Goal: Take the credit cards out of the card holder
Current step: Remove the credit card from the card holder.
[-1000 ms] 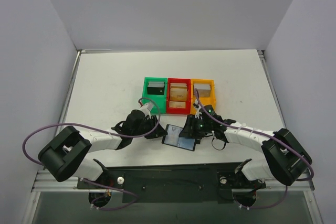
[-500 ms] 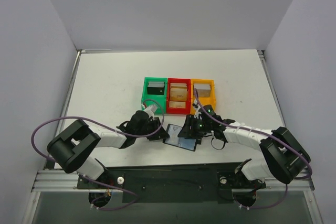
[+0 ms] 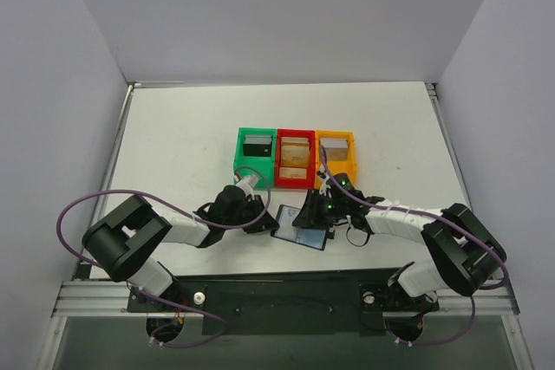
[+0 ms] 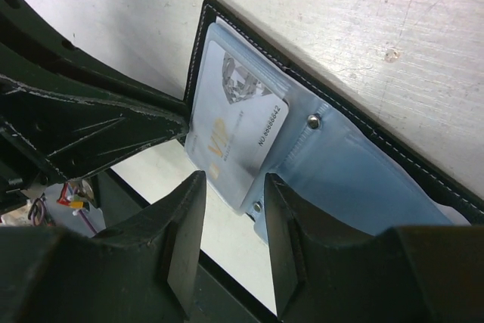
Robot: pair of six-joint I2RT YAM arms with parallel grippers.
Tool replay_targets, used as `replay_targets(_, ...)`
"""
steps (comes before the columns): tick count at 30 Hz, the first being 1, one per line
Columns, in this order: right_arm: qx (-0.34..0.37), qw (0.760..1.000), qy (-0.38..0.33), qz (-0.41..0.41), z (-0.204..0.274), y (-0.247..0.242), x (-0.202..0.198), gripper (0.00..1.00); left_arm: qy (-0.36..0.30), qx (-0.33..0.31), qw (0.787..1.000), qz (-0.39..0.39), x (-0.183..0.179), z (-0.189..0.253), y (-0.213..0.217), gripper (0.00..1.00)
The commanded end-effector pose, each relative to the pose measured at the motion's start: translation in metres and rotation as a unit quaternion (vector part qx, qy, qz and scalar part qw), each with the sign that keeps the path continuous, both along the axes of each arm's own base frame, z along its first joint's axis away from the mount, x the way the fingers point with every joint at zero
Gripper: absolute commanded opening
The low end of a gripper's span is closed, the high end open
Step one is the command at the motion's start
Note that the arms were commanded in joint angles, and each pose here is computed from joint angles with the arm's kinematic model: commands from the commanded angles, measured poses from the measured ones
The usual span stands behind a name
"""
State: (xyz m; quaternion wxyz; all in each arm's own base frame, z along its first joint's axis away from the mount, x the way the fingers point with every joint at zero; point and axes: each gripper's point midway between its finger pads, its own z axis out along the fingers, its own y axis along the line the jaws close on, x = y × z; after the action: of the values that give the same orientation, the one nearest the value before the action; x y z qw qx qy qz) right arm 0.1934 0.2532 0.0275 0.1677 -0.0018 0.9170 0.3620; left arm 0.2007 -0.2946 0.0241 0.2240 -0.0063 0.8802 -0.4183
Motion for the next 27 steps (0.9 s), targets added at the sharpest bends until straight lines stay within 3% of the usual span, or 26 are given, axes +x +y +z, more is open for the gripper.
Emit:
replay_targets(1, -0.002, 1.0, 0.0, -0.013, -0.004, -0.001, 0.005, 0.32, -0.002, 0.003, 1.0, 0.009, -0.004, -0.005, 0.003, 0.2)
replay_targets(15, 0.004, 1.0, -0.006, 0.009, -0.003, 0.017, 0.017, 0.34, 0.001, 0.007, 1.0, 0.007, -0.024, -0.011, -0.001, 0.18)
replay_targets(27, 0.0, 1.0, -0.01, 0.005, 0.001, 0.006, 0.006, 0.34, -0.002, 0.015, 1.0, 0.013, -0.021, -0.013, 0.002, 0.18)
